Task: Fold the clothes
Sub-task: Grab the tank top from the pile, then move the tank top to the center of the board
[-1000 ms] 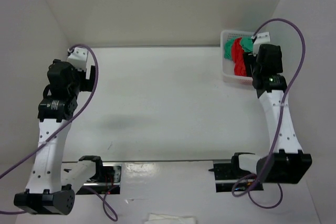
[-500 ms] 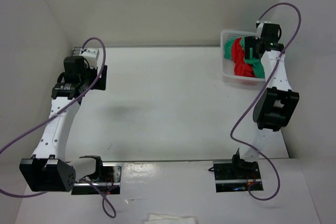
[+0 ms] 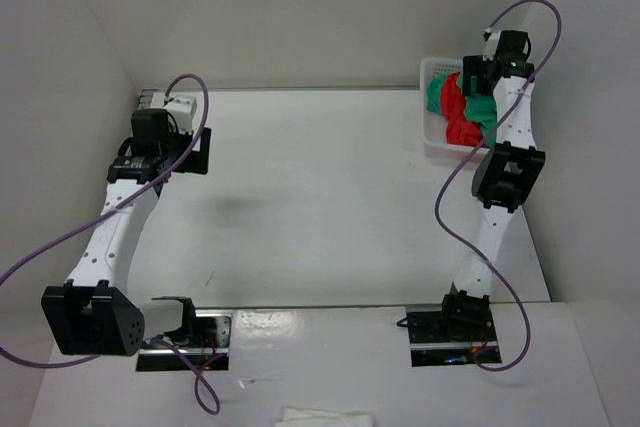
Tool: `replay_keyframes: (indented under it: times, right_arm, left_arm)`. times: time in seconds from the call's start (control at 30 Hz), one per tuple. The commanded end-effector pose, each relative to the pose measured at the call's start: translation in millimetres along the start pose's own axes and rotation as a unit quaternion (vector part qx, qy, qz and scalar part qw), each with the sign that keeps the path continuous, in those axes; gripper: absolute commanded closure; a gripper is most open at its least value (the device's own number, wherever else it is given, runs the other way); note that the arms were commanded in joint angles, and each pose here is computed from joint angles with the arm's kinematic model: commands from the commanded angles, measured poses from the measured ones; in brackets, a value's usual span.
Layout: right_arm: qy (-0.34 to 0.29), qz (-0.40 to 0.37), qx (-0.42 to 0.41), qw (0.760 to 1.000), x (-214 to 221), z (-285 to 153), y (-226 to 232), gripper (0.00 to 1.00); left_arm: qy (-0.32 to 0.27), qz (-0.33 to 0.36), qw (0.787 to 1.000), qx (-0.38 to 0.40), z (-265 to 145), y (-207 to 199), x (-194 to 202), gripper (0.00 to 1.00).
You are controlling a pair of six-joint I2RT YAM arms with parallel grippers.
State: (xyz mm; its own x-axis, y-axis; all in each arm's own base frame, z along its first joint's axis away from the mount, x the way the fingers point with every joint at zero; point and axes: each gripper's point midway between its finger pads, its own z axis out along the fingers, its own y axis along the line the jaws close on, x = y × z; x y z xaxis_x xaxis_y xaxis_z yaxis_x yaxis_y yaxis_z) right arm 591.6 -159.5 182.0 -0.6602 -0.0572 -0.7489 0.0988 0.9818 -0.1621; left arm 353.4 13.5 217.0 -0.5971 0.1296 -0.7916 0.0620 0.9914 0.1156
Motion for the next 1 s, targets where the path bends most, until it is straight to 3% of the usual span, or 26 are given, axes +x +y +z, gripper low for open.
replay_keyframes:
  times: [0.0,0.03,0.07,0.1,0.13,0.23,0.33,0.43,0.6,0.77,0.97]
  right_arm:
    - [0.022,0.006,-0.028,0.999,1.7,-0.6,9.7,0.05]
    - [0.045,0.011,-0.039,0.998,20.5,19.4,9.7,0.15]
    - [0.005,0.009,-0.037,0.999,-8.6,7.5,5.6,0.25]
    - [0.008,0.01,-0.047,0.999,-5.6,9.5,9.3,0.37]
    - [0.031,0.001,-0.047,0.998,8.6,16.4,9.7,0.66]
    - [0.036,0.001,-0.042,0.998,9.2,9.9,7.8,1.0]
    - [0.034,0.001,-0.05,0.998,4.6,-6.2,4.3,1.0]
    - [-0.01,0.008,-0.089,0.996,-24.3,-47.8,3.9,1.0]
    - [-0.143,-0.007,-0.079,0.987,-104.6,-175.5,-1.6,1.0]
    - [-0.279,-0.023,-0.066,0.958,-161.8,-301.2,10.9,1.0]
    - [-0.35,-0.064,-0.101,0.929,-184.6,-370.7,66.1,1.0]
  left_arm:
    - [-0.023,-0.008,1.0,0.007,0.0,-4.3,-7.2,0.0]
    - [-0.023,-0.008,1.0,0.007,0.0,-4.3,-7.1,0.0]
    - [-0.018,-0.008,1.0,0.008,1.3,-4.9,-3.3,0.0]
    - [-0.018,-0.008,1.0,0.008,1.4,-4.9,-3.2,0.0]
    - [-0.018,-0.008,1.0,0.008,1.4,-4.9,-3.2,0.0]
    - [-0.014,-0.004,1.0,0.009,1.1,-4.8,-0.9,0.0]
    - [-0.025,-0.001,1.0,0.011,-5.1,-7.4,-5.7,0.0]
    - [-0.028,-0.001,1.0,0.01,-10.9,-7.5,-4.3,0.0]
    - [-0.042,0.008,0.999,0.008,-21.4,-6.5,-4.9,0.0]
    - [-0.048,0.013,0.999,0.007,-29.1,-6.9,2.0,0.0]
    - [-0.052,0.017,0.998,0.006,-32.7,-6.6,2.7,0.0]
